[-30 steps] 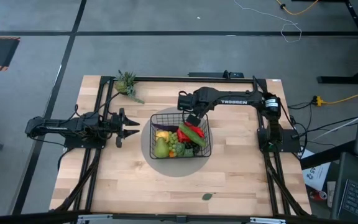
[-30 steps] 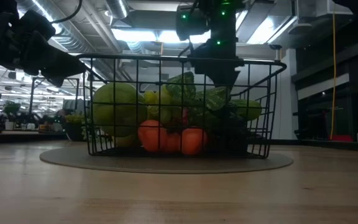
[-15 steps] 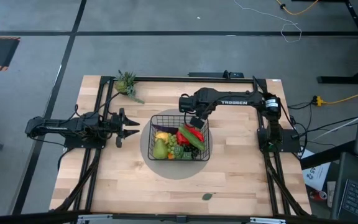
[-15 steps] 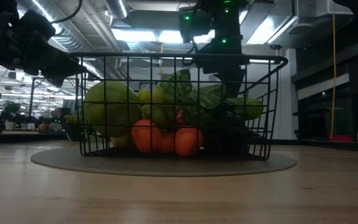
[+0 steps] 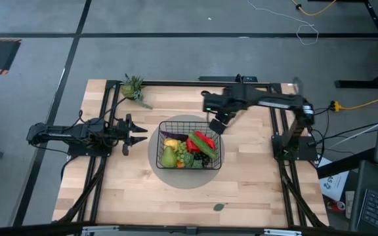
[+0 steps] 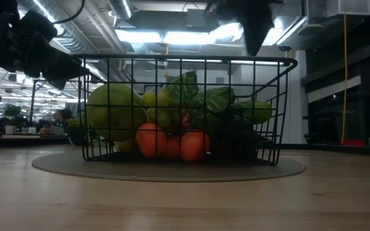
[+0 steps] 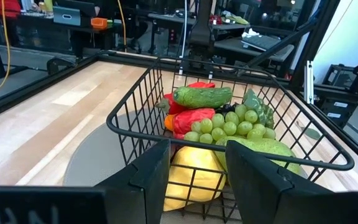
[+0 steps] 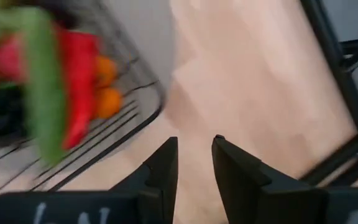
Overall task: Build produce basket
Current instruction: Return to Home Position
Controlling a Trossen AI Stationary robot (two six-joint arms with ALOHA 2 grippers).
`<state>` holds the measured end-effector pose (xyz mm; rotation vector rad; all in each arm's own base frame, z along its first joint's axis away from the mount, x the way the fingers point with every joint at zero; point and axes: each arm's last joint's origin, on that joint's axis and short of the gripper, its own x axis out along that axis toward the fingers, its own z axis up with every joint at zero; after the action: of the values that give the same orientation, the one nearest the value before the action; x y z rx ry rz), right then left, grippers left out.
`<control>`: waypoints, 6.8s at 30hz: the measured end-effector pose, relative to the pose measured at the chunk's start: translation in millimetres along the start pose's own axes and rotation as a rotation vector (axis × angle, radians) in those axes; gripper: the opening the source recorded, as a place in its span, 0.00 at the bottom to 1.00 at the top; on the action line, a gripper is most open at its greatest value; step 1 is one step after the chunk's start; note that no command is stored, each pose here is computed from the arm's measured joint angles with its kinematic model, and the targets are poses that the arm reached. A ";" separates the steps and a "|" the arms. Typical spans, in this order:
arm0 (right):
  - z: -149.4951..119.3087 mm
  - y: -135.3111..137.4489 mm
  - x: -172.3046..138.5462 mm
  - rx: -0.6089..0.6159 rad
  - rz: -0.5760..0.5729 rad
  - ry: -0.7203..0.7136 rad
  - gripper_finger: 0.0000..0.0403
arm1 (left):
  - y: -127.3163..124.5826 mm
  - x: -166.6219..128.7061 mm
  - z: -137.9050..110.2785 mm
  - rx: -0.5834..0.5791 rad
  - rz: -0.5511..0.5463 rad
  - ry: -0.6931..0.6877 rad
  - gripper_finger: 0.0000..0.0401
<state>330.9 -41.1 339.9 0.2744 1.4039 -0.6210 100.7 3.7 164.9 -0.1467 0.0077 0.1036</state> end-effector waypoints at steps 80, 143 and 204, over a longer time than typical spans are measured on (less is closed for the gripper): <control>-233.8 4.2 127.5 -0.388 0.830 -0.865 0.25 | 0.0 0.0 0.1 0.000 0.000 -0.001 0.38; -245.4 -29.3 106.5 -0.409 0.713 -1.127 0.25 | -0.1 0.0 0.2 0.000 0.000 -0.001 0.38; -246.1 -64.7 136.3 -0.301 0.823 -1.490 0.25 | -0.1 0.0 0.2 0.000 -0.001 -0.001 0.38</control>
<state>96.2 3.9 177.8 0.0638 -0.1261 0.1568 100.7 3.7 165.1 -0.1467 0.0064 0.1029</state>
